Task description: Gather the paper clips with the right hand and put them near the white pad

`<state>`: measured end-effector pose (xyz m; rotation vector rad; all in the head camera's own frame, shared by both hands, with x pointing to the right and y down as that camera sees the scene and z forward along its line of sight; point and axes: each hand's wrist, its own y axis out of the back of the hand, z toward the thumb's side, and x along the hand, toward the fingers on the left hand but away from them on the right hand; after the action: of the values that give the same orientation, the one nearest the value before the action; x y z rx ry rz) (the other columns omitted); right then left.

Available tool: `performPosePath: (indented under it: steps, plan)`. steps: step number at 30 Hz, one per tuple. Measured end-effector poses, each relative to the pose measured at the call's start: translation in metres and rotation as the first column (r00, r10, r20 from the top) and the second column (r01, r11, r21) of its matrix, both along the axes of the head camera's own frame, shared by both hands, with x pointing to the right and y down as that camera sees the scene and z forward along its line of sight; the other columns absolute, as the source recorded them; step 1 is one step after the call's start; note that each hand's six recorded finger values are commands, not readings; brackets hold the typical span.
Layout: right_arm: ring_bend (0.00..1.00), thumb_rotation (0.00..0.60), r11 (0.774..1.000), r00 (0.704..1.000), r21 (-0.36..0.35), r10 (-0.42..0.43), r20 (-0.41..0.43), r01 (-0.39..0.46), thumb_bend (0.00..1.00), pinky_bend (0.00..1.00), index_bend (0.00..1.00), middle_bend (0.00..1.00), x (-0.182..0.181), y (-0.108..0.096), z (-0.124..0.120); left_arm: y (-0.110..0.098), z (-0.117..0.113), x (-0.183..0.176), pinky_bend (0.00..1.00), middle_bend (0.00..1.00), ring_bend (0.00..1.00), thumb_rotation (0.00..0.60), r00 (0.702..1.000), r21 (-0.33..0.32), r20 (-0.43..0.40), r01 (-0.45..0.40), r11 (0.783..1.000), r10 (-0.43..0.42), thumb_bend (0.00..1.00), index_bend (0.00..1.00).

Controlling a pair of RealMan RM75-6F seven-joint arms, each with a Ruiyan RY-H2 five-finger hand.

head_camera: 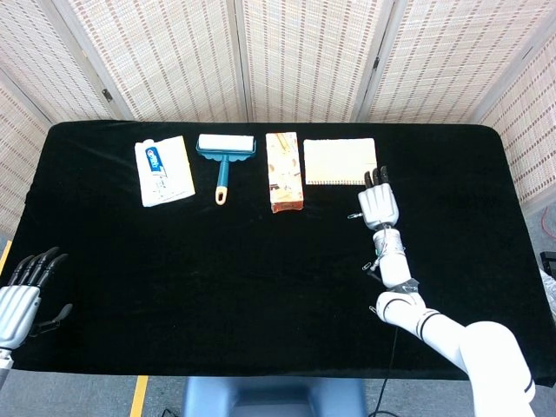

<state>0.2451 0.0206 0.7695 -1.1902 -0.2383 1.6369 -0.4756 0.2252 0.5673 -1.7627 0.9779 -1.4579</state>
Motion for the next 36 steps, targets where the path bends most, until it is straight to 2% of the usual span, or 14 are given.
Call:
performPosePath:
  steps: [13,22,28,32,36]
  plan:
    - [0.0,0.6,1.0,1.0,-0.002,-0.002,0.006,0.002,0.45,0.0,0.83,0.11,-0.006,0.0,0.006,0.0,-0.002,-0.001,0.0,0.0,0.0,0.6,1.0,0.006,-0.001,0.002,1.0,-0.002,0.39,0.0]
    - [0.0,0.6,1.0,0.999,0.027,-0.011,0.043,0.01,0.45,0.0,0.83,0.11,0.003,0.004,-0.012,0.001,0.0,0.0,0.0,0.0,0.0,0.6,1.0,0.002,0.006,-0.003,1.0,0.003,0.39,0.0]
    - [0.0,0.6,0.999,0.996,0.038,-0.03,0.083,0.027,0.45,0.0,0.83,0.11,0.015,0.023,-0.038,0.001,0.0,0.004,0.0,0.0,0.0,0.6,1.0,0.009,0.012,-0.013,1.0,0.013,0.39,0.0]
    - [0.0,0.6,0.999,0.994,0.029,-0.039,0.103,0.037,0.45,0.0,0.83,0.11,0.033,0.045,-0.061,0.002,0.001,0.006,0.0,0.0,0.0,0.6,1.0,0.012,0.019,-0.023,1.0,0.022,0.39,0.0]
    - [0.0,0.6,0.999,0.996,0.011,-0.051,0.073,0.05,0.45,0.0,0.83,0.11,0.064,0.073,-0.08,0.001,0.003,0.007,0.0,0.0,0.0,0.6,0.999,0.01,0.035,-0.024,1.0,0.024,0.39,0.0]
